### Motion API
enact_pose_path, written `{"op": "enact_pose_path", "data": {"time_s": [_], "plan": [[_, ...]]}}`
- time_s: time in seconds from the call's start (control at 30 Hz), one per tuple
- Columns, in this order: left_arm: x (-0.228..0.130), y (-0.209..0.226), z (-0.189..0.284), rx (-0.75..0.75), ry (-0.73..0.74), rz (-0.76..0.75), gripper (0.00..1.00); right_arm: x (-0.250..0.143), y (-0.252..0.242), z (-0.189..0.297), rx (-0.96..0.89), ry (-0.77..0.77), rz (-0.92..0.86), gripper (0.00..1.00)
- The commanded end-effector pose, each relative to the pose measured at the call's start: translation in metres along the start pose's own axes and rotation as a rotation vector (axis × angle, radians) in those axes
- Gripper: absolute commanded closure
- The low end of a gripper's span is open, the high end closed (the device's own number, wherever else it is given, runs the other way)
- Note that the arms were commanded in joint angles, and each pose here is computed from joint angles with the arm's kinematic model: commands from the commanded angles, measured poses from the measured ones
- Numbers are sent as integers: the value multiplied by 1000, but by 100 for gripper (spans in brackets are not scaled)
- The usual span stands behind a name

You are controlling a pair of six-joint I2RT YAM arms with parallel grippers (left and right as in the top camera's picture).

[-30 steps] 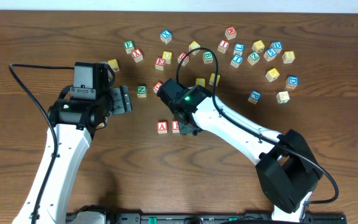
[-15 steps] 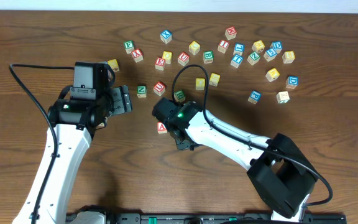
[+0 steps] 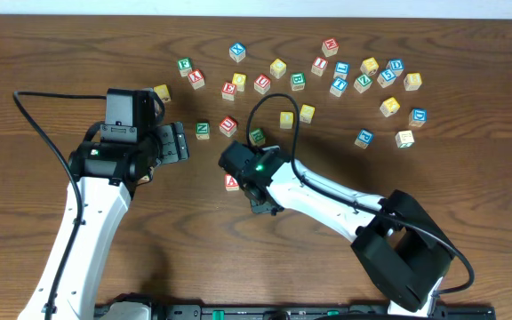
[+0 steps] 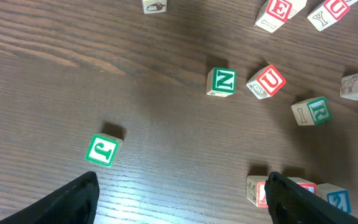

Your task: Spell out AI2

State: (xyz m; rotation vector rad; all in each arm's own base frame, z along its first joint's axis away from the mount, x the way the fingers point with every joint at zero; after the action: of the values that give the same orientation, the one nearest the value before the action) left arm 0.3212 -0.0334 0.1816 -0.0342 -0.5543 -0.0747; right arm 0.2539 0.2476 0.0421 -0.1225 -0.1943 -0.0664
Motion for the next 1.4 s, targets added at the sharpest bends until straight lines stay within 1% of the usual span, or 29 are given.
{"op": "enact_pose_path", "data": {"time_s": [0.0,0.3,1.37], "plan": [[5,3,2,14,-9,-8,16,2,-3,3,0,-22,-20,99],[5,3,2,14,-9,-8,16,3,-1,-4,15,-41,-26,99],[5,3,2,14,-9,-8,16,16,8,-4,52,-105,-46,99]]}}
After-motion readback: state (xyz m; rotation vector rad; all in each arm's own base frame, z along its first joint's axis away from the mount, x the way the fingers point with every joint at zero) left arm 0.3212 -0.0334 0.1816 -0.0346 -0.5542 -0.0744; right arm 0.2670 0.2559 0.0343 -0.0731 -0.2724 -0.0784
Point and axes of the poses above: each gripper's point midway between its finger pads, its own z axis back along the fingers, its own y axis along the line the jaws close on, x = y × z, the point moved 2 cm from there along z, back along the fingers, and after that the axes turned 14 degrees about -z, right-handed, at the moved point
